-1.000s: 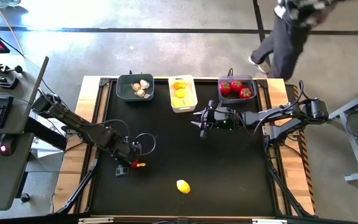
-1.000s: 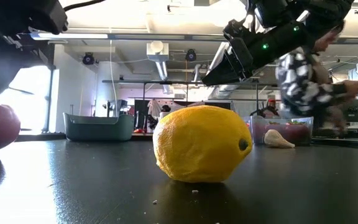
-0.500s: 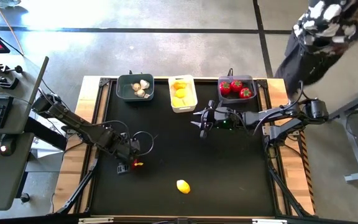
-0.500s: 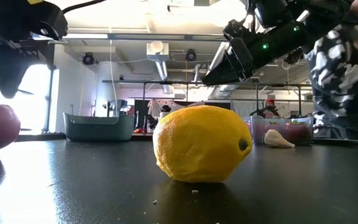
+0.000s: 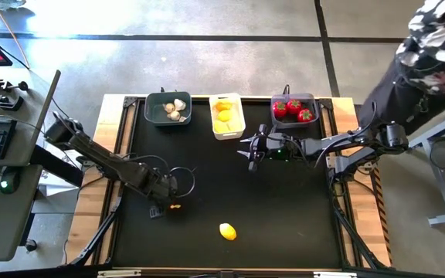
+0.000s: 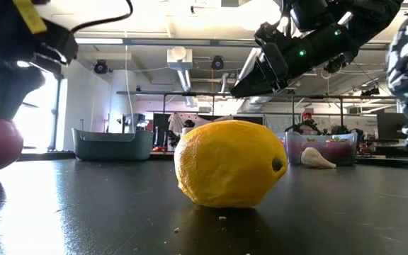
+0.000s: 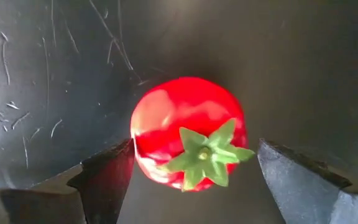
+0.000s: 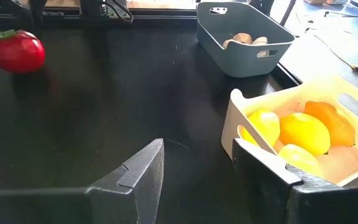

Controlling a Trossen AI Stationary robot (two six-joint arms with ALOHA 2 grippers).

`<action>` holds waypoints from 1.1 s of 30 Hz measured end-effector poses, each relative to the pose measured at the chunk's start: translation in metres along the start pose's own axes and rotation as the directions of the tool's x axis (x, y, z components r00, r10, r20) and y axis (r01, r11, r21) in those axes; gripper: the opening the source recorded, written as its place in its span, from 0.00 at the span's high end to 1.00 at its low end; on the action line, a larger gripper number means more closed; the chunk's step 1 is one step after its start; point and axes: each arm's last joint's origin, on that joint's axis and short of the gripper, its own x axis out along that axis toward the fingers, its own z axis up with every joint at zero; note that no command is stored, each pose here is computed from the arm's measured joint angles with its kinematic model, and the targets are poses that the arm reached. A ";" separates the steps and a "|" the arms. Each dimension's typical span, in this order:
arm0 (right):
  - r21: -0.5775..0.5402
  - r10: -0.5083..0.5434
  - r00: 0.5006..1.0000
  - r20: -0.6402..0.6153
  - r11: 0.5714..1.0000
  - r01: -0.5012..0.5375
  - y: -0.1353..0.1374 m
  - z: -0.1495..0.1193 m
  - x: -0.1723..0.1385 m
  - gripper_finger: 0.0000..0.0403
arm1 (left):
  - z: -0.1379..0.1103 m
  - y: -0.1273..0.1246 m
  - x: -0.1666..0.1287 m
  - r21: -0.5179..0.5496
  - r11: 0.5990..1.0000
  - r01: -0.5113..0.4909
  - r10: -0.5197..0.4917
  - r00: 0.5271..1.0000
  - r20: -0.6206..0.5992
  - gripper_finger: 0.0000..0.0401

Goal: Sort produce into baskets
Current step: Put the red tomato into the transparent bin

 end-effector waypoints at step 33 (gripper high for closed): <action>-0.113 -0.032 0.999 0.000 0.993 0.032 -0.002 0.000 0.000 0.55 | 0.053 0.058 0.009 0.161 0.967 0.198 -0.245 0.900 0.361 0.43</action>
